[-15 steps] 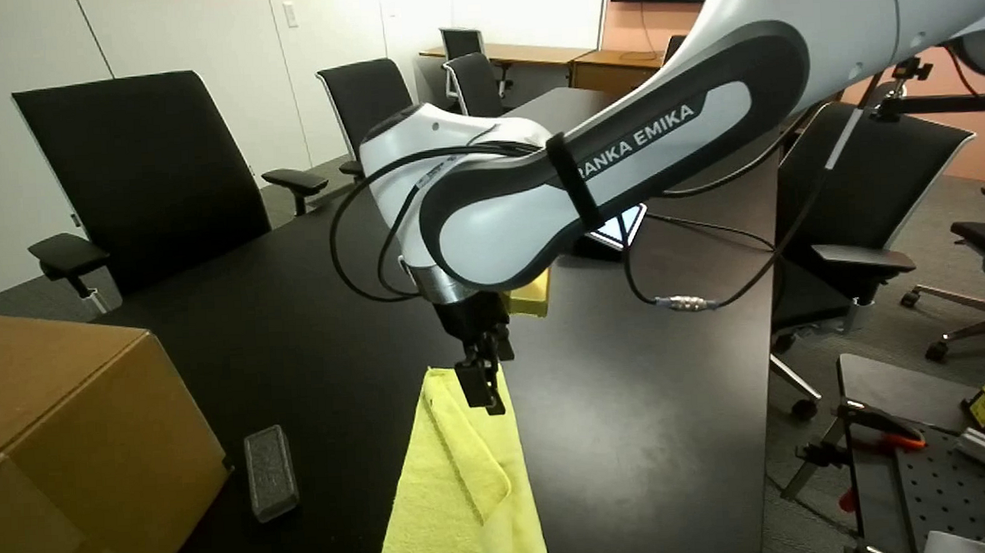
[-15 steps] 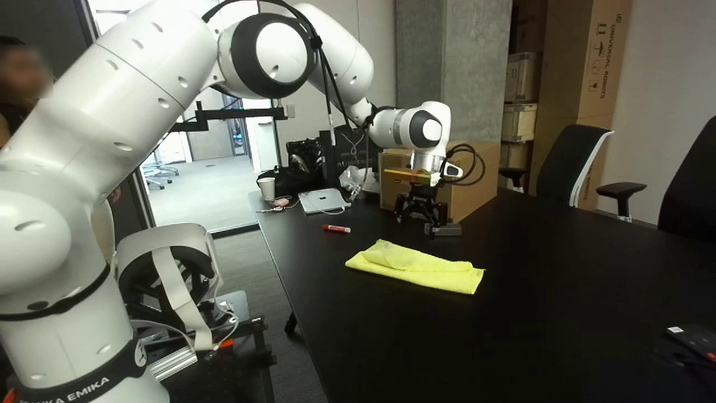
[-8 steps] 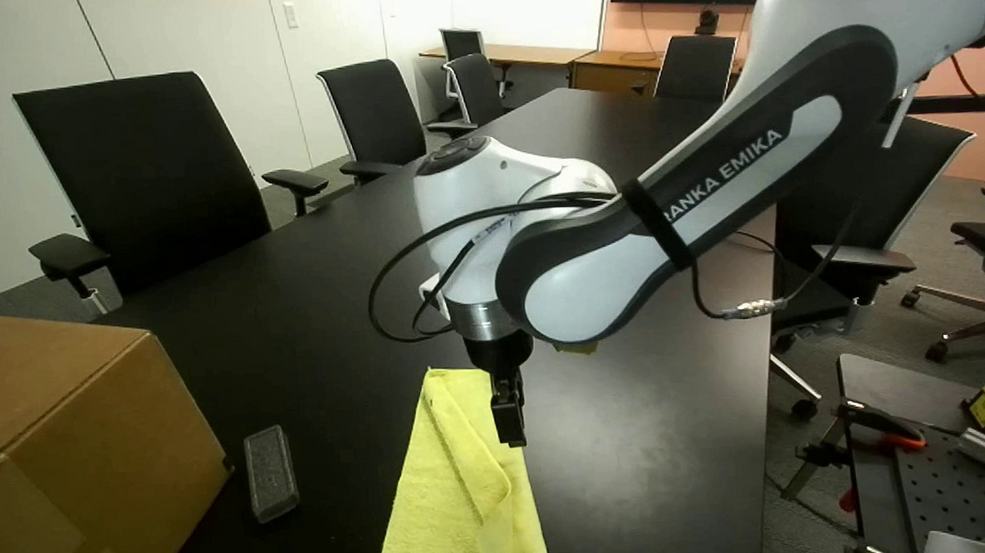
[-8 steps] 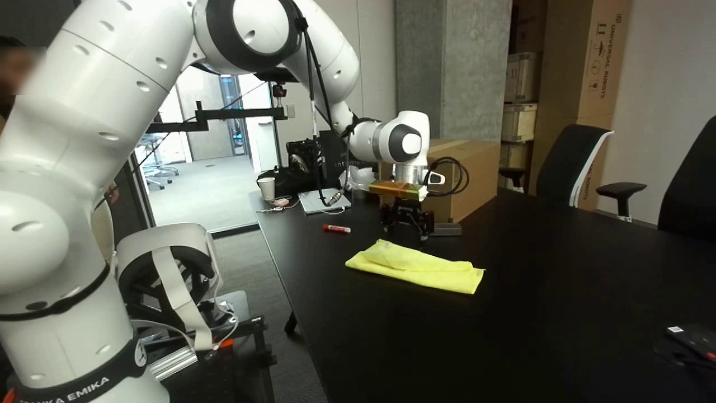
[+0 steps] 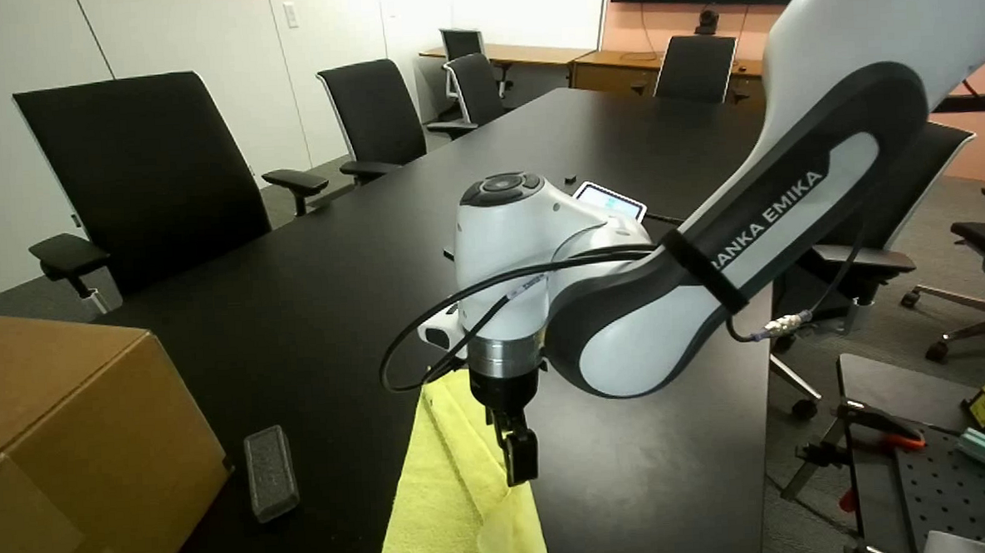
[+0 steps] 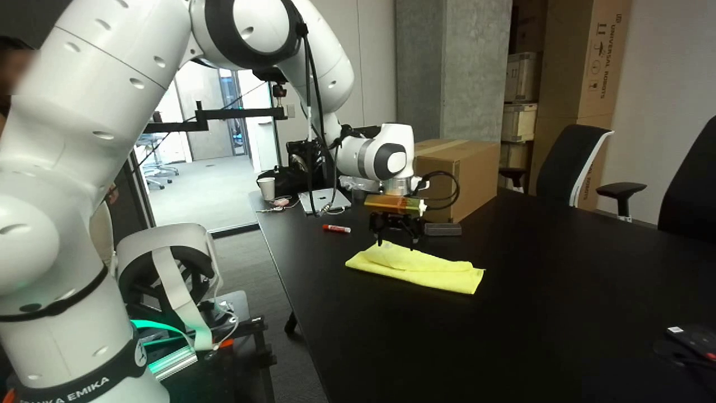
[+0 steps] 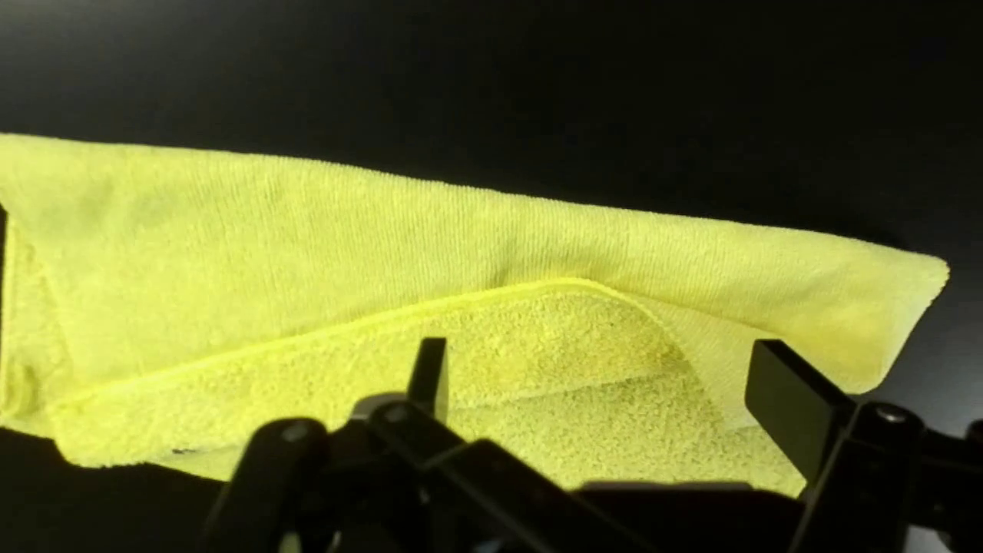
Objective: Fold the towel on the table in half.
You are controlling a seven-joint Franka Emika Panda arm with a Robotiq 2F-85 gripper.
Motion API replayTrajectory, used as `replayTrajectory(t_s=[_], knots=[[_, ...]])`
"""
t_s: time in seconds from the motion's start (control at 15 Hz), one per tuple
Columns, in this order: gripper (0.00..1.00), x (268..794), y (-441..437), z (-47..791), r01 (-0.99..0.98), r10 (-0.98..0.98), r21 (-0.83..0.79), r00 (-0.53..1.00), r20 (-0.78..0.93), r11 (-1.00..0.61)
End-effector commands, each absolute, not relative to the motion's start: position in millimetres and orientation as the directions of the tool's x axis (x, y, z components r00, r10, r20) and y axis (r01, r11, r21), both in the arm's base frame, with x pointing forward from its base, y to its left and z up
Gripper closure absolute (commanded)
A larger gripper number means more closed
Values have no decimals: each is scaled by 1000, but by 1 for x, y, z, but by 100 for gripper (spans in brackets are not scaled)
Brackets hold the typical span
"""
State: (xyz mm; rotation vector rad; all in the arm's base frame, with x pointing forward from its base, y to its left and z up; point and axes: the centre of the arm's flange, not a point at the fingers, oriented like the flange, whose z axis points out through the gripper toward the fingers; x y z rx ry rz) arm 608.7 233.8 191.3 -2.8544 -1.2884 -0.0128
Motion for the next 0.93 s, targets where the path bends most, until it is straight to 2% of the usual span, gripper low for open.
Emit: replayTrajectory(t_s=[0.0, 0.33, 0.87], knots=[[0, 595, 226, 203, 849, 848, -77, 527, 63, -522], [0, 598, 229, 203, 916, 913, -104, 397, 98, -387], [0, 606, 245, 182, 921, 923, -123, 380, 62, -371]])
